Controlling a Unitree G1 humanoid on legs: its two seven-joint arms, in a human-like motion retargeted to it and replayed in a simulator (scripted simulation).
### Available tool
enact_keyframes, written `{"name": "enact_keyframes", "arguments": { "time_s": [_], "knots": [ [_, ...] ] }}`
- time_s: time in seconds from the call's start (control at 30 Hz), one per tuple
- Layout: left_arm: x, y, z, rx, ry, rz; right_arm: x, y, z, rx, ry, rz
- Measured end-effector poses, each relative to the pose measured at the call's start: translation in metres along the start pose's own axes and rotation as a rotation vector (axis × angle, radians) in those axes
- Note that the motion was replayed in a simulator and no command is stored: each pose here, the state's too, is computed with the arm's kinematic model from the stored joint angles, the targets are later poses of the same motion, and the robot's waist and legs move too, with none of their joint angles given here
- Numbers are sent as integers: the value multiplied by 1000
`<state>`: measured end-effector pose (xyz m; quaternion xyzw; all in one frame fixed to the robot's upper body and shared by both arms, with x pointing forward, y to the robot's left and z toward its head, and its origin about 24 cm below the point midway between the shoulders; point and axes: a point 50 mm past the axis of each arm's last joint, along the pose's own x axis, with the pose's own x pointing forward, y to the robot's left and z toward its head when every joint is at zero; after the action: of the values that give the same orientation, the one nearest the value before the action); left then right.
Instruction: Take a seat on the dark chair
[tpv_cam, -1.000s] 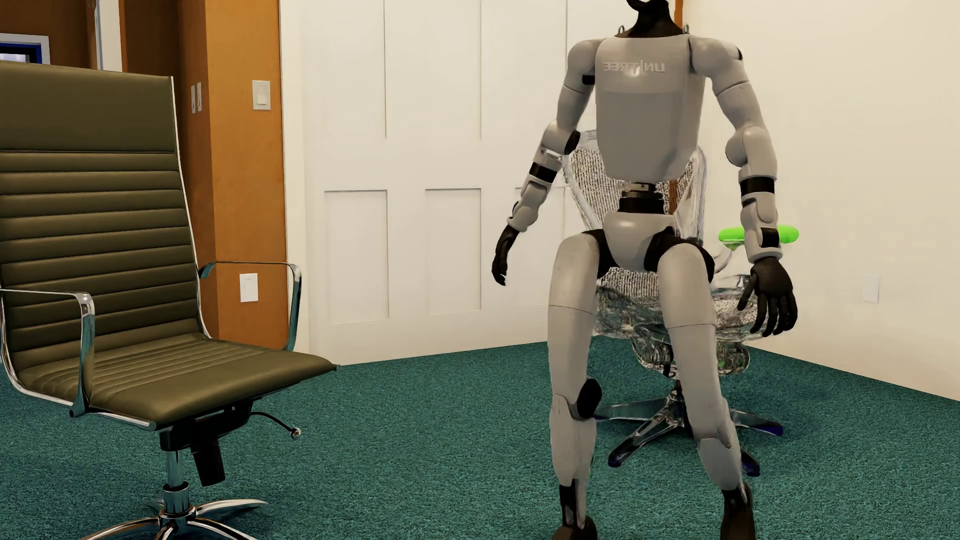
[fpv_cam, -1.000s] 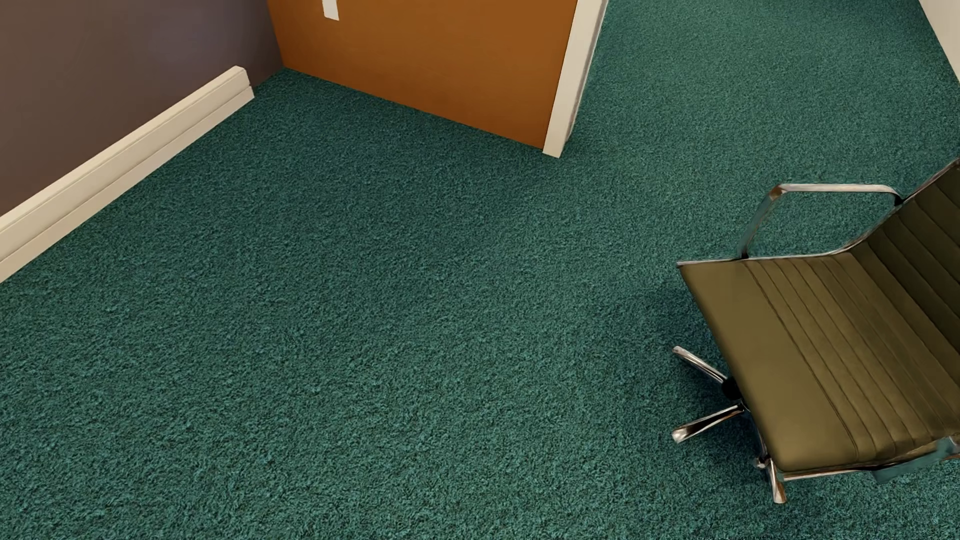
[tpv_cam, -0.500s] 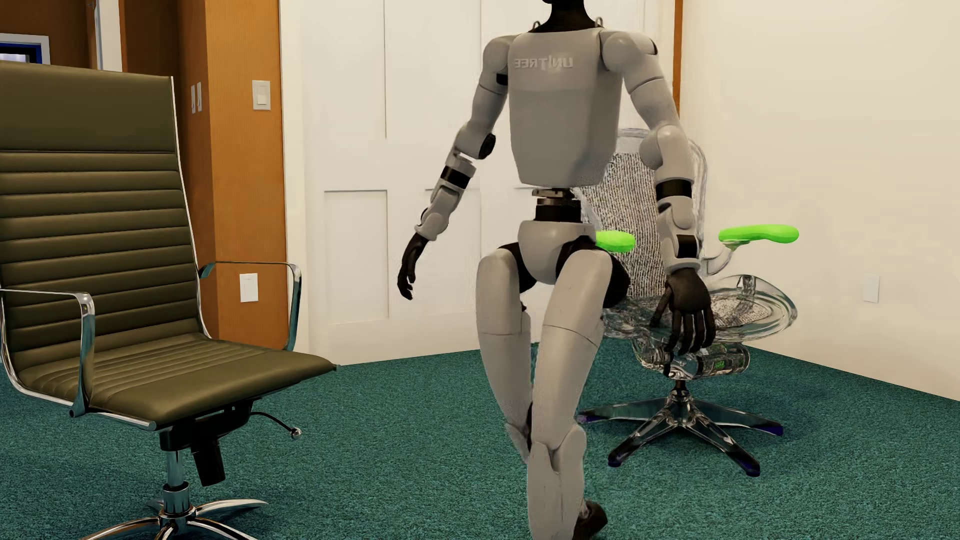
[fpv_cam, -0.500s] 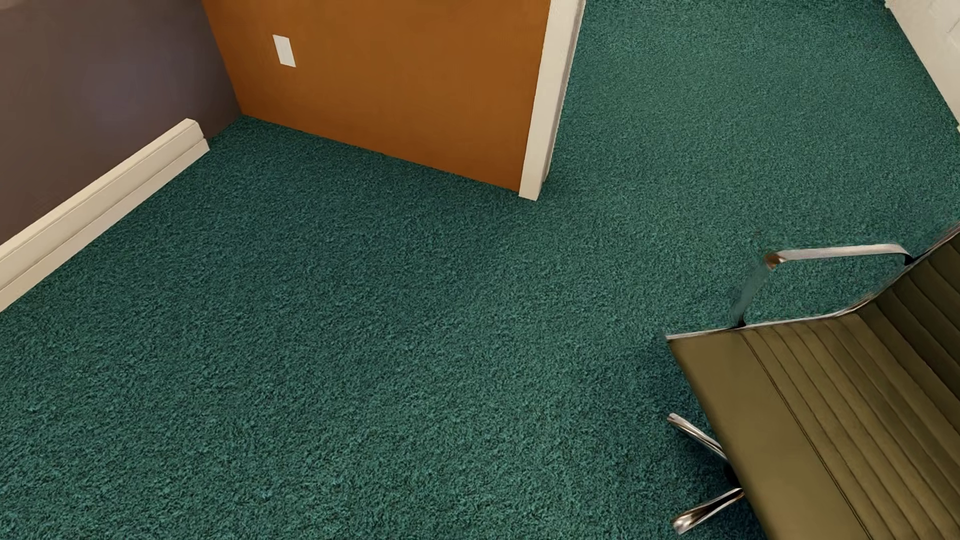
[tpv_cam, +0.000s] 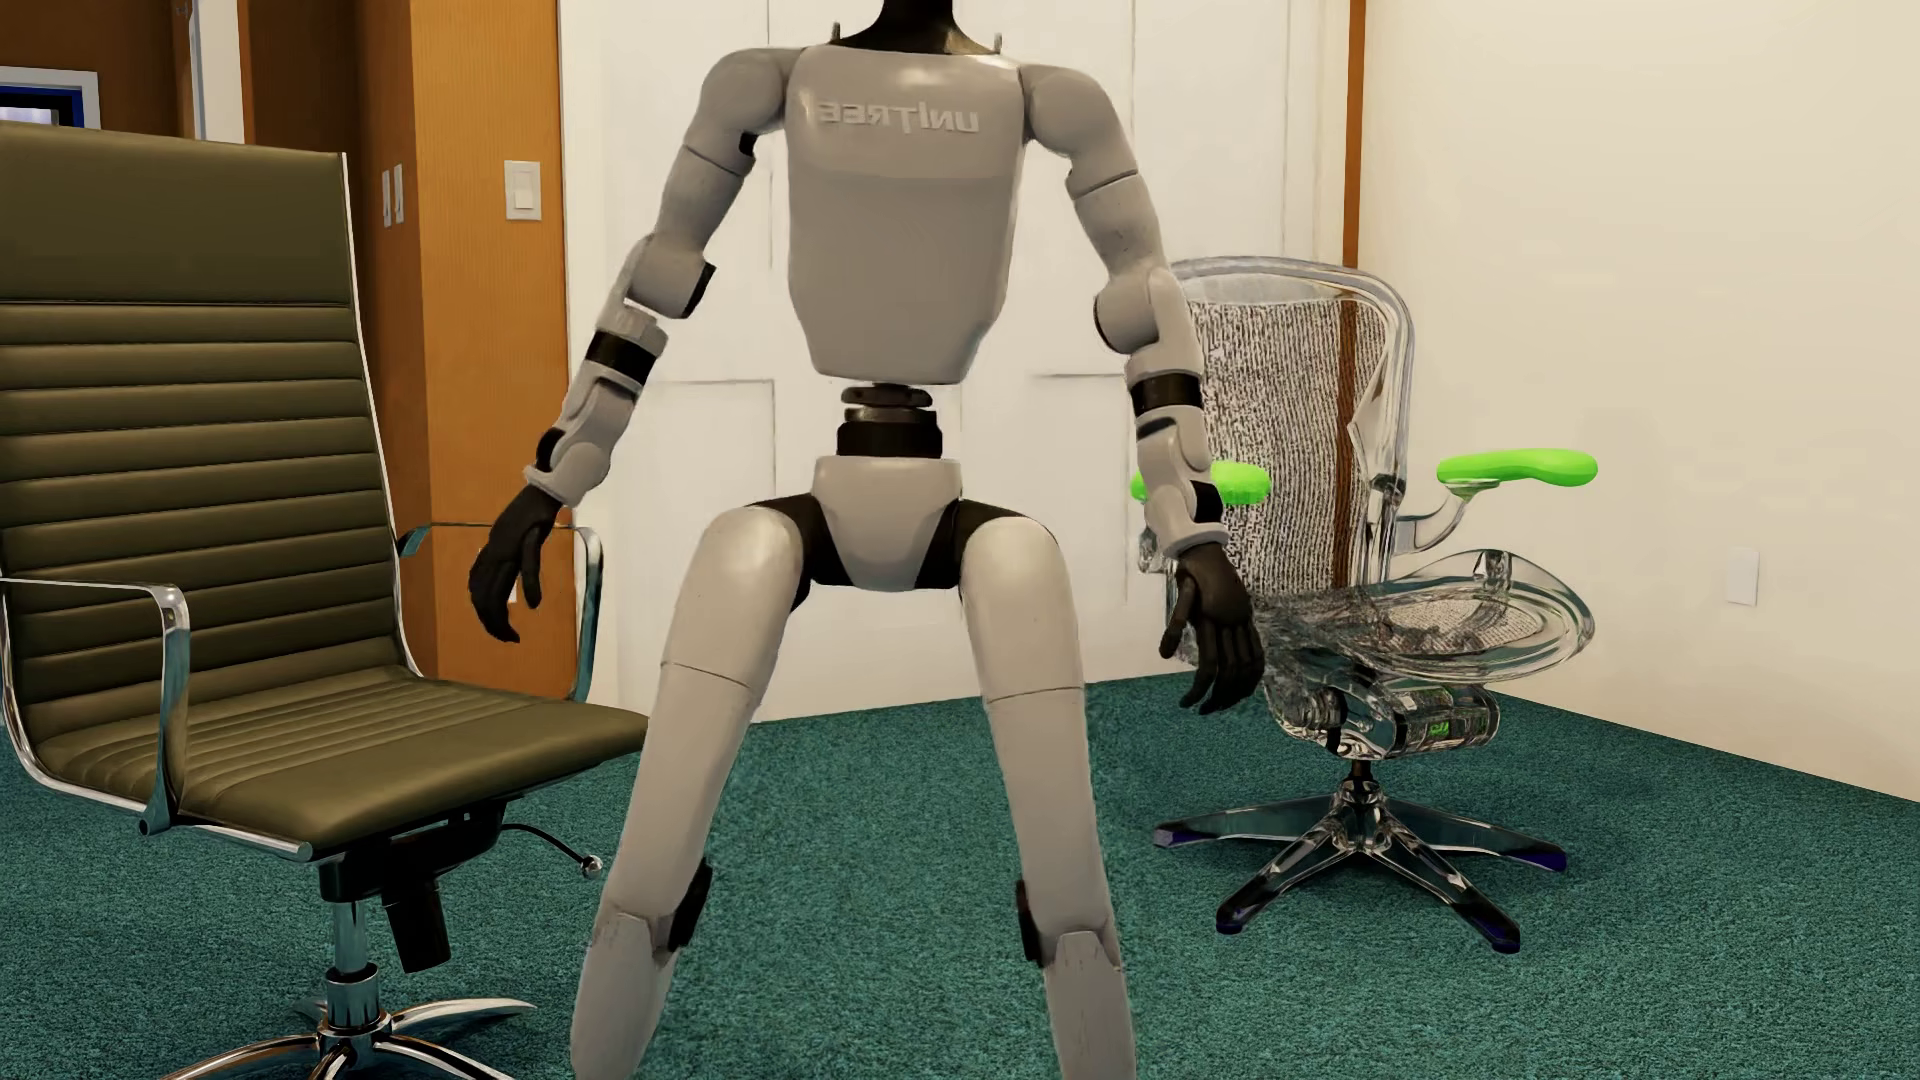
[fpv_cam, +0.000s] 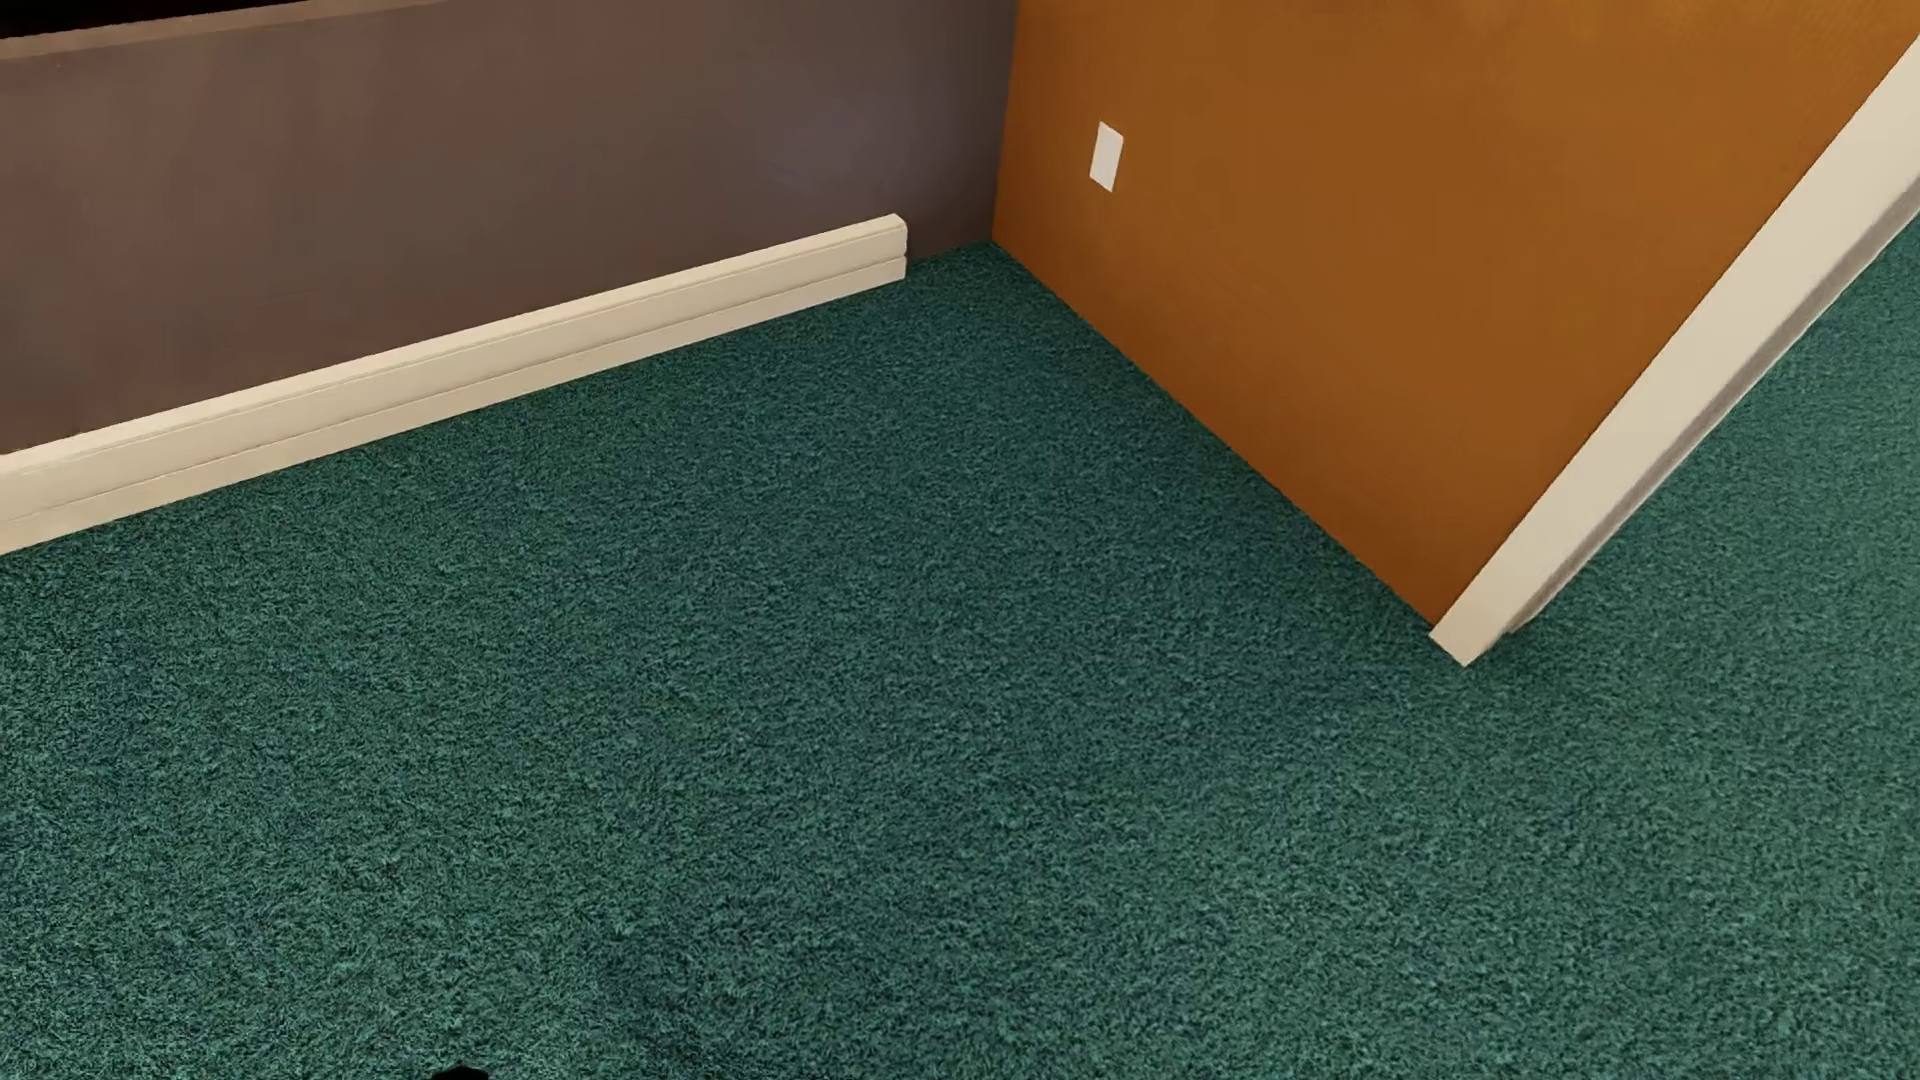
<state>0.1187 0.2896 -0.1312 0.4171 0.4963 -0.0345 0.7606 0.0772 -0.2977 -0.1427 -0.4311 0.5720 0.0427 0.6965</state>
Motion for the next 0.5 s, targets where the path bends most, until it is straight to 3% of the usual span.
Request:
{"name": "enact_keyframes", "arguments": {
  "time_s": [0.17,0.3,0.5],
  "knots": [
    [5,14,21,-37,-52,77,3,-16,15,67,-35,-100],
    [8,17,42,83,-136,71,3,-26,30,89,-126,-203],
    [11,36,52,122,-162,79,4,-19,49,60,-151,-117]
  ]
}}
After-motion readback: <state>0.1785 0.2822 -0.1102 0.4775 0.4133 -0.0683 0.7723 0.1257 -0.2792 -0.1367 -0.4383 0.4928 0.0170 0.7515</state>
